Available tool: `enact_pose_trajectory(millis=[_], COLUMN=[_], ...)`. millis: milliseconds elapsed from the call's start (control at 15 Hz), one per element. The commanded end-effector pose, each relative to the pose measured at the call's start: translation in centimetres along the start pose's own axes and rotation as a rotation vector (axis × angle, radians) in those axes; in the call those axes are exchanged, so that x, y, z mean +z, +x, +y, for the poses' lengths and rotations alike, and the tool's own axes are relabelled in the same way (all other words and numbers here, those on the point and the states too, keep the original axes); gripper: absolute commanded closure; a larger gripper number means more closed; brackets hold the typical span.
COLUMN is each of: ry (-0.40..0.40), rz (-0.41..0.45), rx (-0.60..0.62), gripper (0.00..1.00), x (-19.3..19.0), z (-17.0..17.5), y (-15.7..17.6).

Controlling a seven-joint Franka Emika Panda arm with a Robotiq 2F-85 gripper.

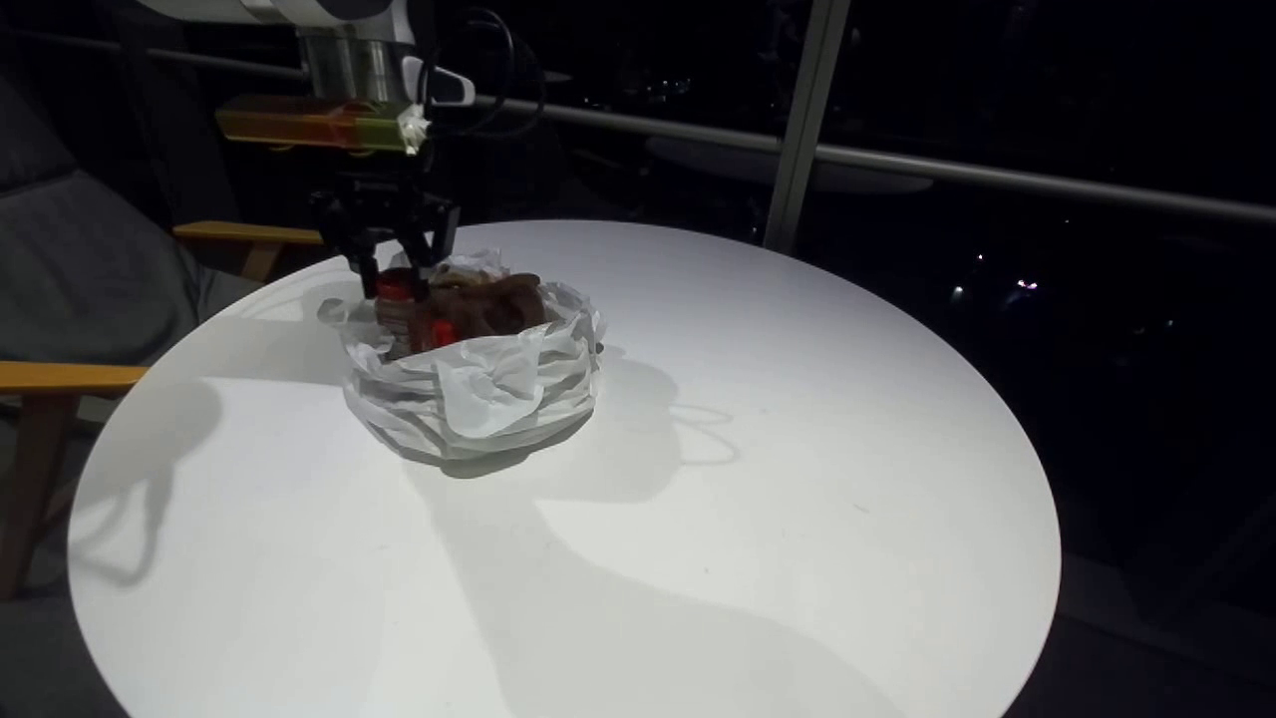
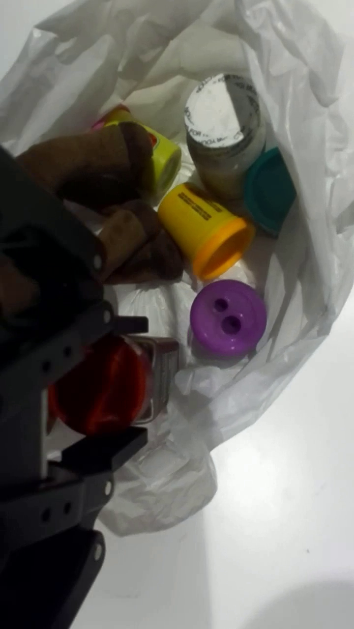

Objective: Pick the object in the plastic bag and put them on the table

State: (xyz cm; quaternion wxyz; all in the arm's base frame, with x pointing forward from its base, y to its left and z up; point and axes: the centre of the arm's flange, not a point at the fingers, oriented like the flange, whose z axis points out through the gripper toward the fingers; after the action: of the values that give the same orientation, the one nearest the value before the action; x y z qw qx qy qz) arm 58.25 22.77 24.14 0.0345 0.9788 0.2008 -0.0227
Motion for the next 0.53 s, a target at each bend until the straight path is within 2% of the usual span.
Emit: enact_pose_trajectory(millis=[0, 267, 467], ry=[0.001, -0.024, -0.046], rz=[0.115, 0.216, 0.264], rx=[0.004, 0.077, 0.175], gripper=[0.81, 0.81, 0.81], x=[-6.9, -12.4, -15.7], z=[-2.2, -2.1, 0.2], y=[-5.2, -9.4, -12.1])
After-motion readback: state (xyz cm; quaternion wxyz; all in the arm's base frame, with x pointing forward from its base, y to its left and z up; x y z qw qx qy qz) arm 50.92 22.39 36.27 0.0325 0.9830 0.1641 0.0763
